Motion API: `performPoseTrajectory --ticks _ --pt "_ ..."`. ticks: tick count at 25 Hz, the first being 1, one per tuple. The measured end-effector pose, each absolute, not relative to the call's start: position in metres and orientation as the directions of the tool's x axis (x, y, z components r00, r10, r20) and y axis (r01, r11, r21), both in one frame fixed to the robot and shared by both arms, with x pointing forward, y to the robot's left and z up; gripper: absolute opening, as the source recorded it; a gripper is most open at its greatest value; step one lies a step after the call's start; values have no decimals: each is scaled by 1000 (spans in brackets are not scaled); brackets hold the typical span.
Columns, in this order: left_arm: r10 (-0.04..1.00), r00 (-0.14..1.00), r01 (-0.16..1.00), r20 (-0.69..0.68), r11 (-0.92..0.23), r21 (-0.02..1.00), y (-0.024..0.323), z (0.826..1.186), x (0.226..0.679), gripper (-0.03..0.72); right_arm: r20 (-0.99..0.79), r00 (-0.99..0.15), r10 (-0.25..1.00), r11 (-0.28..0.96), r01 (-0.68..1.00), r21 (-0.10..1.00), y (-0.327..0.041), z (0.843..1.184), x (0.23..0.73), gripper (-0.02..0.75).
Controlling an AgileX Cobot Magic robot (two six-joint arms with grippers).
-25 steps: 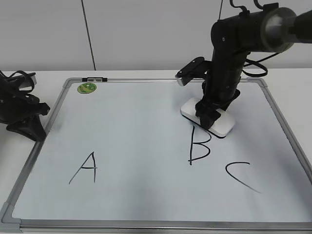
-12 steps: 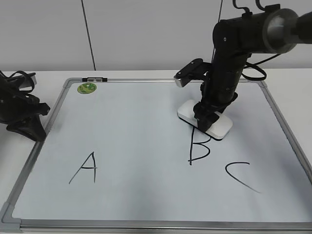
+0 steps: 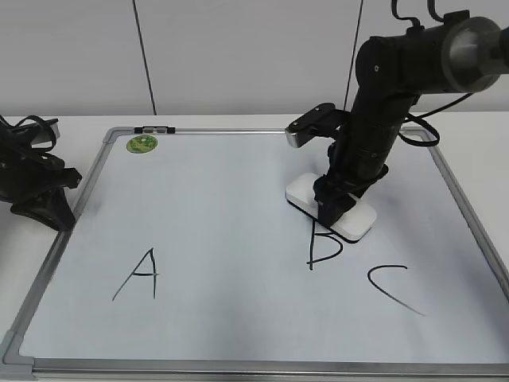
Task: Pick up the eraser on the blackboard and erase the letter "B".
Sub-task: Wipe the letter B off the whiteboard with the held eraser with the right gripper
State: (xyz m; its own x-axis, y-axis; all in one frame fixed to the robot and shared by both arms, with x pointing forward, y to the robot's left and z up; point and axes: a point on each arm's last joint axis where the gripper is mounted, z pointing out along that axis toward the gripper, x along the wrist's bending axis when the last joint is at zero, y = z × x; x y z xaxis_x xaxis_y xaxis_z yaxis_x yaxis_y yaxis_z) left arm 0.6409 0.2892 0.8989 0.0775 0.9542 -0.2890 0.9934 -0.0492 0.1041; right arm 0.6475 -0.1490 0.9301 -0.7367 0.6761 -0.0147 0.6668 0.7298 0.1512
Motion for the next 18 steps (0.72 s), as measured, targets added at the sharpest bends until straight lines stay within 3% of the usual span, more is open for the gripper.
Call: performPoseTrajectory --ticks 9,18 --pt "954 76 993 -291 -48 104 289 899 641 36 10 -736 677 724 668 170 -148 930 628 525" --pt "954 77 993 -290 -49 104 289 899 641 35 -28 -814 581 804 568 179 -116 924 591 525"
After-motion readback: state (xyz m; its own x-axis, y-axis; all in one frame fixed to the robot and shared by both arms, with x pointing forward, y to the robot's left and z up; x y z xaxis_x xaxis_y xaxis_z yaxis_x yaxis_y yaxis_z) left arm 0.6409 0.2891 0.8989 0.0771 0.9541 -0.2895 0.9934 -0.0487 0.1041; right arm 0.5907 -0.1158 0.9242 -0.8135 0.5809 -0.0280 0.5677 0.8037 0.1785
